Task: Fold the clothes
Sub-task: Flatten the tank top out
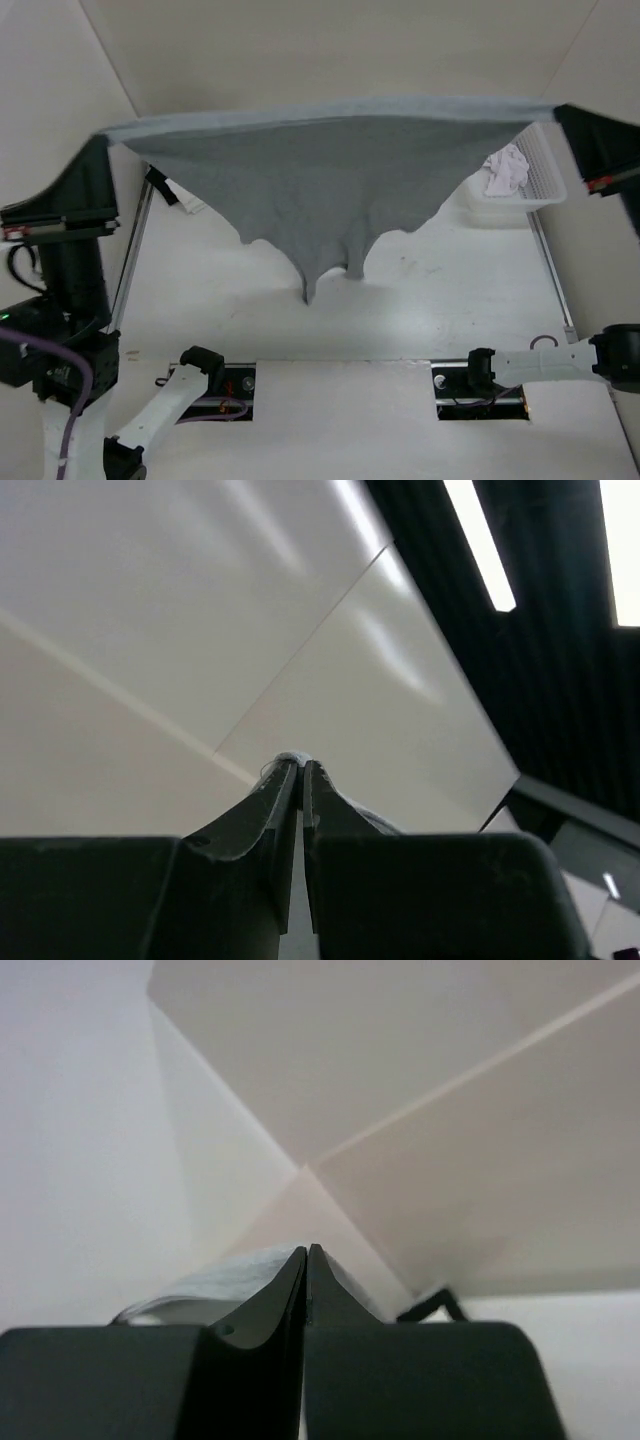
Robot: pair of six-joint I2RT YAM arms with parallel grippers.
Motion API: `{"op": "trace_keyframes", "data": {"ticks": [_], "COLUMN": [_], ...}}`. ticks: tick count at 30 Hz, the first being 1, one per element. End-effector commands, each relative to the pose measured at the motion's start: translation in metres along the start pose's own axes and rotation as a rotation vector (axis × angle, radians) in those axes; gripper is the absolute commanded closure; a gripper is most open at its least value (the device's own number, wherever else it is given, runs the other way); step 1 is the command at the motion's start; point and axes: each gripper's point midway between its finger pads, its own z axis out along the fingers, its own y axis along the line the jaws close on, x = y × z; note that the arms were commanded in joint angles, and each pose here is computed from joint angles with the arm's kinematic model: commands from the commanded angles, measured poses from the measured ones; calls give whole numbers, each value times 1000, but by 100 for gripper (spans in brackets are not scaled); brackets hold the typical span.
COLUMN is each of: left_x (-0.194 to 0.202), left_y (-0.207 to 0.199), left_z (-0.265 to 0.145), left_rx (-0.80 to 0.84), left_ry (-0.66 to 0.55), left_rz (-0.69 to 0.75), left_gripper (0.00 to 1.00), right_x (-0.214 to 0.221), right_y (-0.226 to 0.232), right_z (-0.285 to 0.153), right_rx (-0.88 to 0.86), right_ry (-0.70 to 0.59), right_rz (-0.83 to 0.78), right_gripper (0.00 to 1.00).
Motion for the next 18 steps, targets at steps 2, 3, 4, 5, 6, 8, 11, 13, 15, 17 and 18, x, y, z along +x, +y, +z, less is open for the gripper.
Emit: {"op": "trace_keyframes", "data": {"ticks": [2, 3, 4, 5, 6, 8, 11, 13, 15, 17, 18], "left_x": [-27, -26, -23, -15, -4, 27, 83, 112, 136, 154, 162], "left_y": [-31, -30, -27, -20, -8, 22, 81, 125, 168, 201, 211], "left_z": [28, 32, 35, 39, 44, 57, 72, 79, 91, 115, 129], "left_rx": [64, 59, 51, 33, 9, -57, -169, -246, -322, -369, -376], "left_ry": [-86, -86, -82, -71, -53, -5, 88, 112, 138, 172, 187], "left_rz": [29, 40, 49, 63, 82, 121, 176, 200, 236, 258, 261], "left_gripper": [100, 100, 100, 100, 100, 100, 100, 100, 100, 100, 100], "right_x": [-28, -25, -18, -6, 3, 27, 60, 87, 113, 123, 125], "right_y": [5, 9, 14, 18, 15, 9, -22, -55, -90, -127, -136], "right_z": [29, 34, 39, 46, 53, 69, 103, 133, 167, 202, 214], "right_rx": [115, 119, 118, 120, 136, 150, 187, 205, 200, 227, 233], "right_ry": [-121, -129, -129, -122, -124, -120, -95, -25, 56, 97, 101], "right_rz": [-284, -311, -336, -369, -410, -465, -518, -514, -482, -469, -472], "right_gripper": [100, 100, 100, 100, 100, 100, 100, 100, 100, 100, 100]}}
